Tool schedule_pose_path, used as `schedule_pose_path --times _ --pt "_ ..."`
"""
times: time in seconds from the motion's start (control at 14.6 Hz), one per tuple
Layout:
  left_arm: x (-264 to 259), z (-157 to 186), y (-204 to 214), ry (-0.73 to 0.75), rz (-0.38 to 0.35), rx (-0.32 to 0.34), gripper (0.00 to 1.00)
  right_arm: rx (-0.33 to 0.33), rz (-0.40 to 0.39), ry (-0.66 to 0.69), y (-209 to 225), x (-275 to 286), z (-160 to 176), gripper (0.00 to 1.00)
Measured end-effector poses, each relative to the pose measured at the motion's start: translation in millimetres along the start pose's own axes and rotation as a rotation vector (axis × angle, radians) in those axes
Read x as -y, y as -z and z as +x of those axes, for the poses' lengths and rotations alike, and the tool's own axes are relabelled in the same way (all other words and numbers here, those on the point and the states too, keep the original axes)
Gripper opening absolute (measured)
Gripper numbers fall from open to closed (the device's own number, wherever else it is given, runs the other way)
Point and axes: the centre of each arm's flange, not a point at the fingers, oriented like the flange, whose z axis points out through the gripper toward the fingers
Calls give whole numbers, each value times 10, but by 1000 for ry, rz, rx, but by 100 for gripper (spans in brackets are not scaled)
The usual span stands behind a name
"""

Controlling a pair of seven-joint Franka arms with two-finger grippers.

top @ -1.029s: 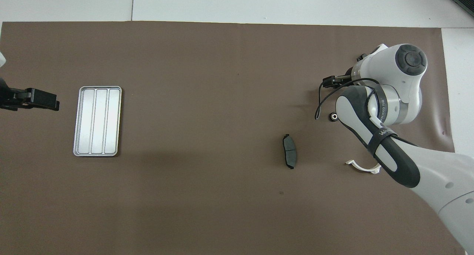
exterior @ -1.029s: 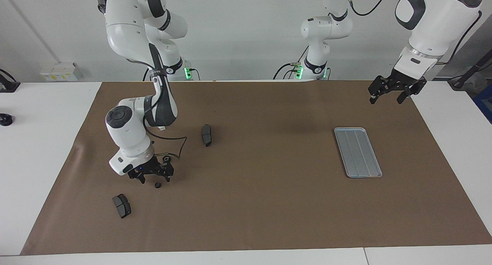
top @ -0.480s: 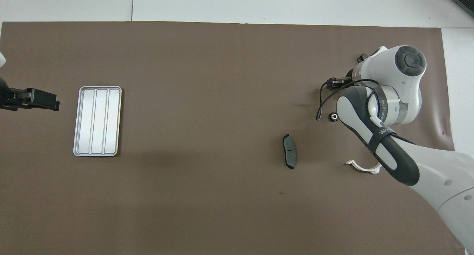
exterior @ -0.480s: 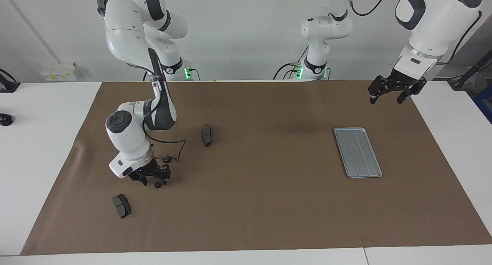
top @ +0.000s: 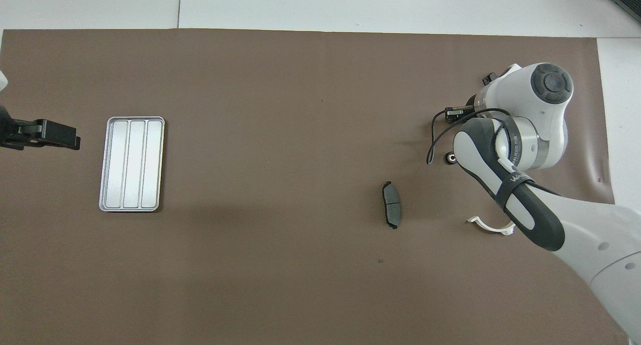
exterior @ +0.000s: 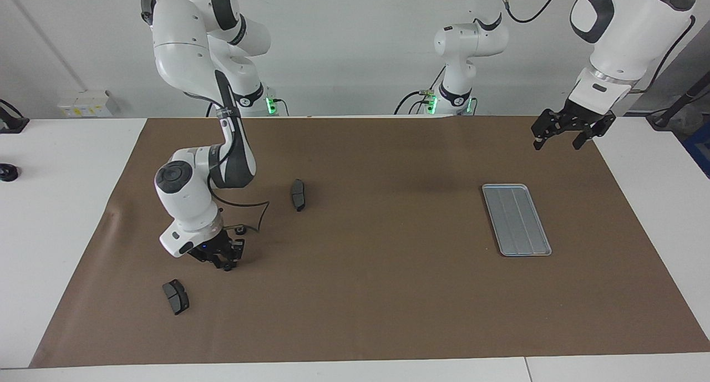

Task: Pick bearing gear from pile to tray
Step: 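Reach the right gripper down and grasp a small black bearing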

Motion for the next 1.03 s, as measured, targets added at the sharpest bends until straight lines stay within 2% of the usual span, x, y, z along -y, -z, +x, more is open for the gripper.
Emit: schedule_pose_path --times 0.34,0.55,0.89,1.03 --pt "0 0 0 0 0 0 100 0 -2 2 0 -1 0 41" --pt "0 0 0 0 0 0 100 -1 -10 4 11 -37 1 23" --pt "0 0 0 0 0 0 100 8 -10 7 26 -14 3 23" --pt "0 0 0 0 0 0 100 18 -10 14 190 68 62 23"
